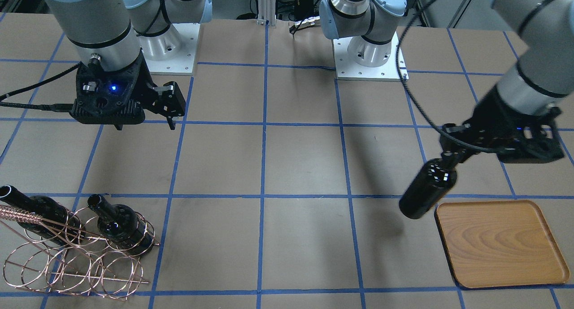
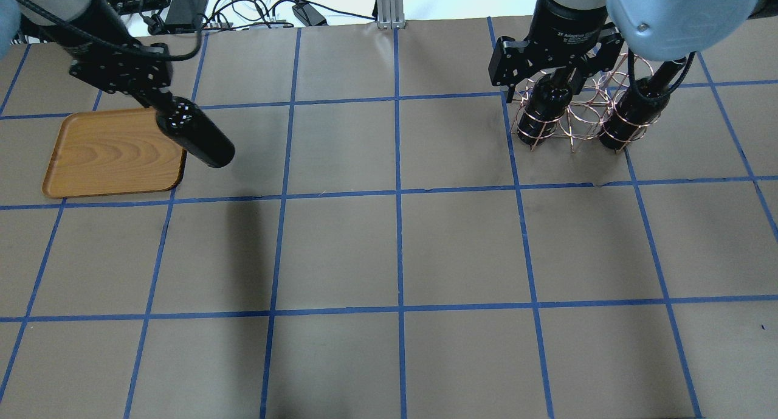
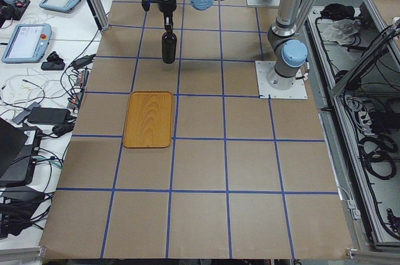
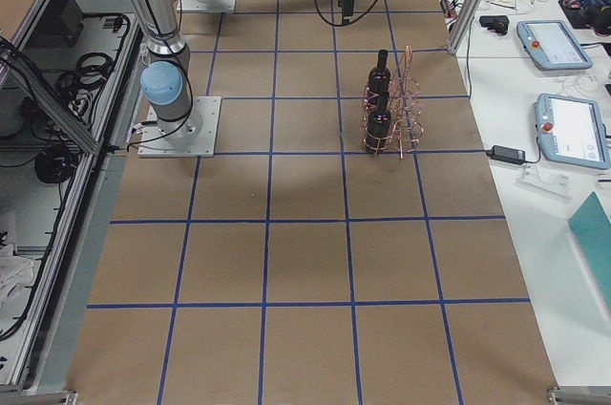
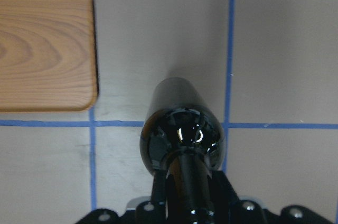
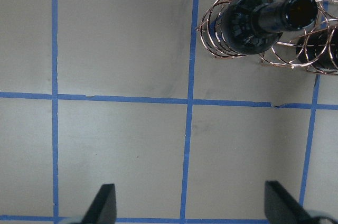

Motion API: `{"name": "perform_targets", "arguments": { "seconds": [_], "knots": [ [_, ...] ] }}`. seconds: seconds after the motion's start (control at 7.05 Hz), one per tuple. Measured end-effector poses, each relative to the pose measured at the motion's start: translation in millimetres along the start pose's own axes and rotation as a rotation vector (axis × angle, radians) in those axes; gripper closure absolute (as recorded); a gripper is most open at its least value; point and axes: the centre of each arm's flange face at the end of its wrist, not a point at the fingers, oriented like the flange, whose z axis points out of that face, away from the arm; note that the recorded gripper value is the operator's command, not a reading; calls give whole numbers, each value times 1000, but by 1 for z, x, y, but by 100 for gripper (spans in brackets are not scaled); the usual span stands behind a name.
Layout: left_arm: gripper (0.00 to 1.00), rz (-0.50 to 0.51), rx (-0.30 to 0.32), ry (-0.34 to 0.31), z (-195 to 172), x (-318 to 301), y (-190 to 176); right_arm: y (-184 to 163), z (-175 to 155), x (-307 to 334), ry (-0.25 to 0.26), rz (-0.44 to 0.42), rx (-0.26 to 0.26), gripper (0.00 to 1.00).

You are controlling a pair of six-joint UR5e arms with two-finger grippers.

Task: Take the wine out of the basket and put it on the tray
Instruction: 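Lift the bottle with the left gripper and carry it over the wooden tray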

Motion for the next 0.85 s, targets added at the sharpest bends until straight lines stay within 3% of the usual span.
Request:
{"name": "perform_targets", "arguments": {
  "seconds": [0.28, 0.85],
  "knots": [
    [100, 7, 9, -41, 1, -87, -37, 0, 0, 0, 4, 0, -1, 0],
    [100, 20, -15, -39, 57, -184, -71, 0, 1, 0, 5, 0, -3, 0]
  ]
}}
